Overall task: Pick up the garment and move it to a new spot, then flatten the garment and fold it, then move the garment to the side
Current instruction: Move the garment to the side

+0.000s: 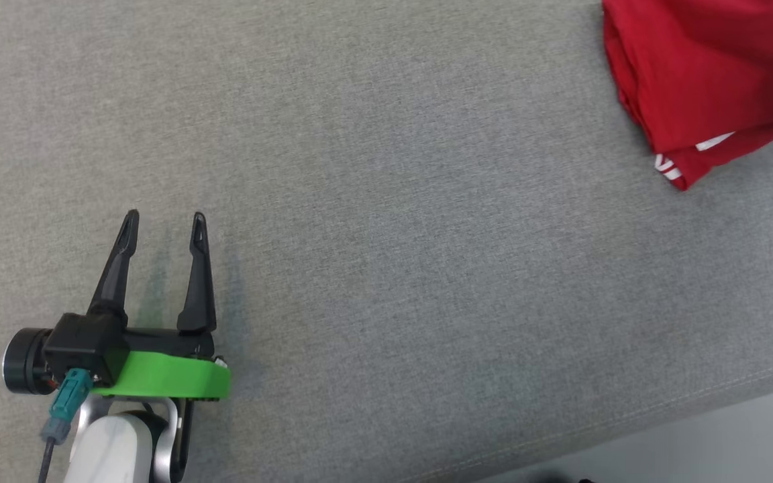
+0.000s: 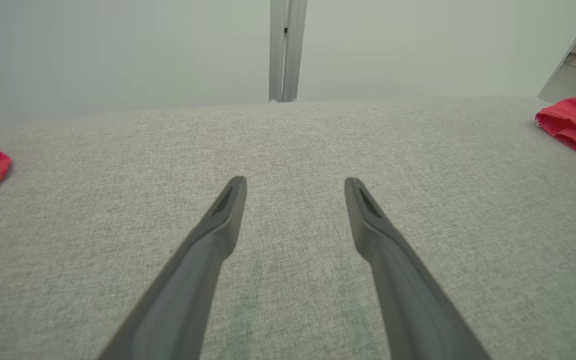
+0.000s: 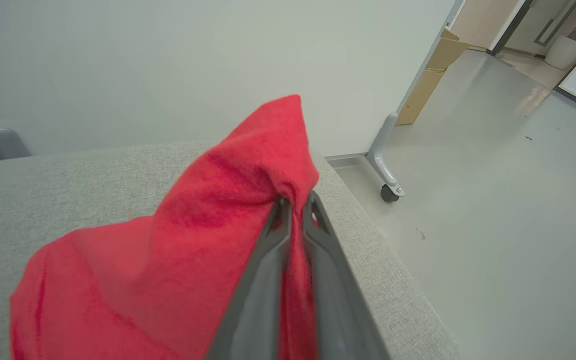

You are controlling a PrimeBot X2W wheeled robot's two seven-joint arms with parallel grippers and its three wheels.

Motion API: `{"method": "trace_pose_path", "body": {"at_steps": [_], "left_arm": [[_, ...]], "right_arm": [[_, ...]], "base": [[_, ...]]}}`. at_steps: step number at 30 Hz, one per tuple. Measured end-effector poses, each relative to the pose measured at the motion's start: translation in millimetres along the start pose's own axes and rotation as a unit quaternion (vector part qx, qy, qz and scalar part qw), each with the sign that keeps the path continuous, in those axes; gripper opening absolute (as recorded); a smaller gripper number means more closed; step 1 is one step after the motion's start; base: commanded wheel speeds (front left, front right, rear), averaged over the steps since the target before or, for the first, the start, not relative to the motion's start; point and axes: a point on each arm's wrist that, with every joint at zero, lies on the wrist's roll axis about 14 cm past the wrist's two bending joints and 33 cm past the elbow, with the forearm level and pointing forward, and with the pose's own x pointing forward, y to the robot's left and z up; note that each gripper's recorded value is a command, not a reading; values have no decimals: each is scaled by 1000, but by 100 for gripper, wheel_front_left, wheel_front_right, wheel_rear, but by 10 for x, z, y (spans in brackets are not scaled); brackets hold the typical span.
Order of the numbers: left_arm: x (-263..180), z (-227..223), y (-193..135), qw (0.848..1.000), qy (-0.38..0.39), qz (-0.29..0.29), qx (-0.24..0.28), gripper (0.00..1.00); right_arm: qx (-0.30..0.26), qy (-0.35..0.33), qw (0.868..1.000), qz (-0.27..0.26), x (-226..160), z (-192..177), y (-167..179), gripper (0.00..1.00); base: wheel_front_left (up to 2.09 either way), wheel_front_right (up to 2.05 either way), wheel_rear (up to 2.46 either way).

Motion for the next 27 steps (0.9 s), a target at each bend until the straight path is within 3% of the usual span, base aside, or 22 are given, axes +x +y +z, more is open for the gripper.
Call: {"method": "trace_pose_path", "body": {"at_steps": [6,7,8,9,10,15,27], "left_arm": [[-63,-61,132,1000,8,19,2,100],[-67,-72,140,1000,9,21,2,100],[-71,-83,145,1000,11,21,2,100],[-72,-92,148,1000,12,23,1,100],[-72,-98,144,1000,12,22,1,100],[-66,-93,79,1000,11,16,-5,100],[-129,171,19,999,-29,26,-25,100]], "right_arm": [[-31,0,1000,1,166,-13,52,0],[-34,-3,999,-1,179,-8,41,7],[-37,-8,999,-5,190,3,13,33],[-43,-6,999,-8,197,-8,-14,46],[-49,-8,999,-11,197,-6,-34,100],[-62,-43,997,-25,162,146,-114,100],[-38,-105,993,49,-98,569,523,100]], "base": [[0,0,0],[0,0,0],[0,0,0],[0,0,0],[0,0,0],[0,0,0],[0,0,0]]}}
